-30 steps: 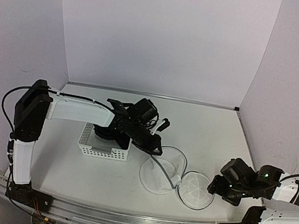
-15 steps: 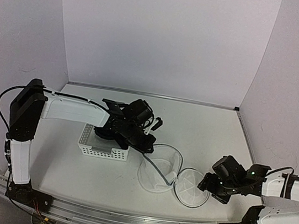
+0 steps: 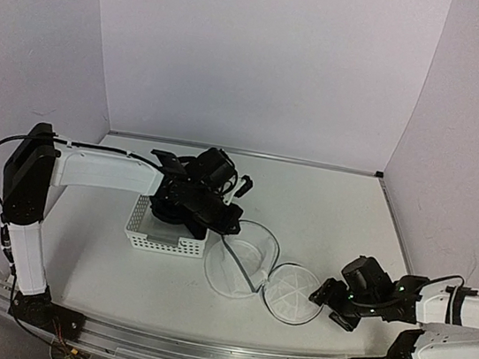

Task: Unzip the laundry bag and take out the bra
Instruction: Adjust the laundry bag at the center of the board, then close the laundry bag at the center of the board.

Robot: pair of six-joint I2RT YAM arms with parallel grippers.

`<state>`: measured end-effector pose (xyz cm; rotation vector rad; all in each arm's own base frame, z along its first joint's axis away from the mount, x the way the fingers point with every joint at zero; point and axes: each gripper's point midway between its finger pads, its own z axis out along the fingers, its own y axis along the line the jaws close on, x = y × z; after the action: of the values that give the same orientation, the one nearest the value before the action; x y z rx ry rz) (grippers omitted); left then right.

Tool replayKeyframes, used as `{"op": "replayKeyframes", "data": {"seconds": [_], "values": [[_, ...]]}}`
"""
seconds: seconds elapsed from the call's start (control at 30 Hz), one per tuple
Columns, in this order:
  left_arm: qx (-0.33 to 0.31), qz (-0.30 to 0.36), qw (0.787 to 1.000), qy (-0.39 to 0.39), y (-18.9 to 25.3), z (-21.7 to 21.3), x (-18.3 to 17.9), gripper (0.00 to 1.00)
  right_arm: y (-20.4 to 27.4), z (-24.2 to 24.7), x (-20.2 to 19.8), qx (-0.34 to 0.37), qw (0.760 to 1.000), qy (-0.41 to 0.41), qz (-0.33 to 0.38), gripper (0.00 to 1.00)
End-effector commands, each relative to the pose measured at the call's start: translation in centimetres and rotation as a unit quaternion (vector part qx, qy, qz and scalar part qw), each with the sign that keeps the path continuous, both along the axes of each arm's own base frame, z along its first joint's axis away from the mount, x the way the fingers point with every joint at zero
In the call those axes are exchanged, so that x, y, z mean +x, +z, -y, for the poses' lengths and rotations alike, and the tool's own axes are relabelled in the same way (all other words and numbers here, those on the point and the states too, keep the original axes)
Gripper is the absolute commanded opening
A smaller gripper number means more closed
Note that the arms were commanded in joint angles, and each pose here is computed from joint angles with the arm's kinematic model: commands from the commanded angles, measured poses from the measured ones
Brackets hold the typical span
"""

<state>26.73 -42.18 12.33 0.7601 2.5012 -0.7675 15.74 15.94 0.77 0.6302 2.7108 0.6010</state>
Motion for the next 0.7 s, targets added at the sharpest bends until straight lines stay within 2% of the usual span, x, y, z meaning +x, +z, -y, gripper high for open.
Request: {"op": "replayKeyframes", "data": {"seconds": [0.0,0.43,0.57,0.67], "values": [[-0.028,0.023,0.999,0.008,3.5,0.0,0.5,0.0,0.3,-0.9,0.6,0.044,0.999,-0.017,0.013,0.81],[-0.033,0.009,0.999,0.003,3.2,0.4,0.2,0.0,-1.2,-0.9,0.5,0.075,0.996,-0.051,0.01,0.67],[-0.035,0.007,0.999,0.001,3.3,0.5,0.1,0.0,-1.4,-0.5,0.6,0.075,0.995,-0.062,0.013,0.57],[-0.034,0.004,0.999,0.001,3.1,0.6,0.0,0.0,-1.4,-0.4,0.7,0.078,0.994,-0.068,0.017,0.44]]}}
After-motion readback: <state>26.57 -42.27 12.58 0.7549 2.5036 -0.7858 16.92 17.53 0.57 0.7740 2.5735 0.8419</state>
